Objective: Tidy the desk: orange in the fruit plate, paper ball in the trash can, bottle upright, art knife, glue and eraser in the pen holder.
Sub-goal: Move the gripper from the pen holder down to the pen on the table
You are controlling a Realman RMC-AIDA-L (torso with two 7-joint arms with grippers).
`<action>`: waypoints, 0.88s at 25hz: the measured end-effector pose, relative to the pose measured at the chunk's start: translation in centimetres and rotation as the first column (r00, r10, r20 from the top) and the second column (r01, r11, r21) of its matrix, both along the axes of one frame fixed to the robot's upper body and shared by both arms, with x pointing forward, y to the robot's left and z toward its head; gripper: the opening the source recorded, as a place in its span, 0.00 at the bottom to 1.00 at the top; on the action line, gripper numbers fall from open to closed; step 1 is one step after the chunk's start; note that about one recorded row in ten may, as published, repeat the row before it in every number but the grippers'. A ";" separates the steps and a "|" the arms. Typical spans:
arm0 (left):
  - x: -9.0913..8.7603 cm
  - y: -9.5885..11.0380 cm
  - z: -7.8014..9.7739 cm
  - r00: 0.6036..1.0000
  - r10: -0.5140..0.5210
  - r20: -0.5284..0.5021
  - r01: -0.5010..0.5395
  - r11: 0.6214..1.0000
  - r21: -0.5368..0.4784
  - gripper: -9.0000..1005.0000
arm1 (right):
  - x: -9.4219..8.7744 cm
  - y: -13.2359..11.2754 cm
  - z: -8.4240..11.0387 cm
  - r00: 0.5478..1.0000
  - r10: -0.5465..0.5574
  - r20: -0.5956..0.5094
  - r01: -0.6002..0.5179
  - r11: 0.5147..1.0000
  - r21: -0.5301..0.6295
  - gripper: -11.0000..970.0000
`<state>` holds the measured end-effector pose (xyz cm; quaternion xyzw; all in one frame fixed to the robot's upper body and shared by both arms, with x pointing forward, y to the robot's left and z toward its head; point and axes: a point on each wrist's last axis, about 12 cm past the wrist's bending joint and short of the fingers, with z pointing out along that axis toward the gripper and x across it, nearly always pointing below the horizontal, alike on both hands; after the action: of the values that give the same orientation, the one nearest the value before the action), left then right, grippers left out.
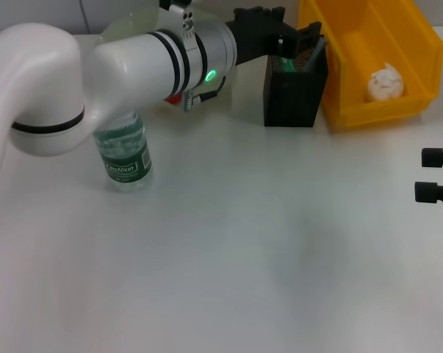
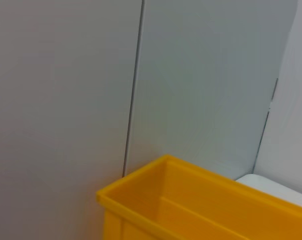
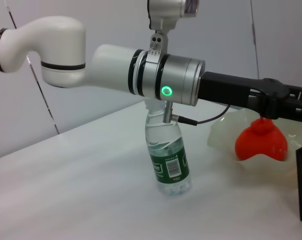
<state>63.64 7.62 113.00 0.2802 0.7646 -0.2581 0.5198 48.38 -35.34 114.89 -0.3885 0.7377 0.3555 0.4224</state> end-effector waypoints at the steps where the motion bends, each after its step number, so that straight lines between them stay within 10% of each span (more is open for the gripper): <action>1: -0.1 0.0 0.0 1.000 -0.008 -0.001 0.008 1.000 -0.007 0.50 | 0.0 0.0 0.0 1.000 -0.001 0.000 0.001 1.000 0.000 0.63; 12: -4.1 6.4 2.1 0.964 -0.192 0.187 0.232 0.947 -0.222 0.69 | 0.6 0.2 0.1 0.999 -0.021 0.023 0.021 1.000 0.009 0.63; 22: -5.9 11.7 2.0 0.958 -0.160 0.239 0.221 0.942 -0.253 0.81 | 1.1 0.4 0.5 0.998 -0.031 0.058 0.029 0.999 0.033 0.63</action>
<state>57.79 19.31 114.97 0.3039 0.6294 -0.3800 0.6059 49.46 -34.94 115.42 -0.3809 0.7250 0.3493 0.4553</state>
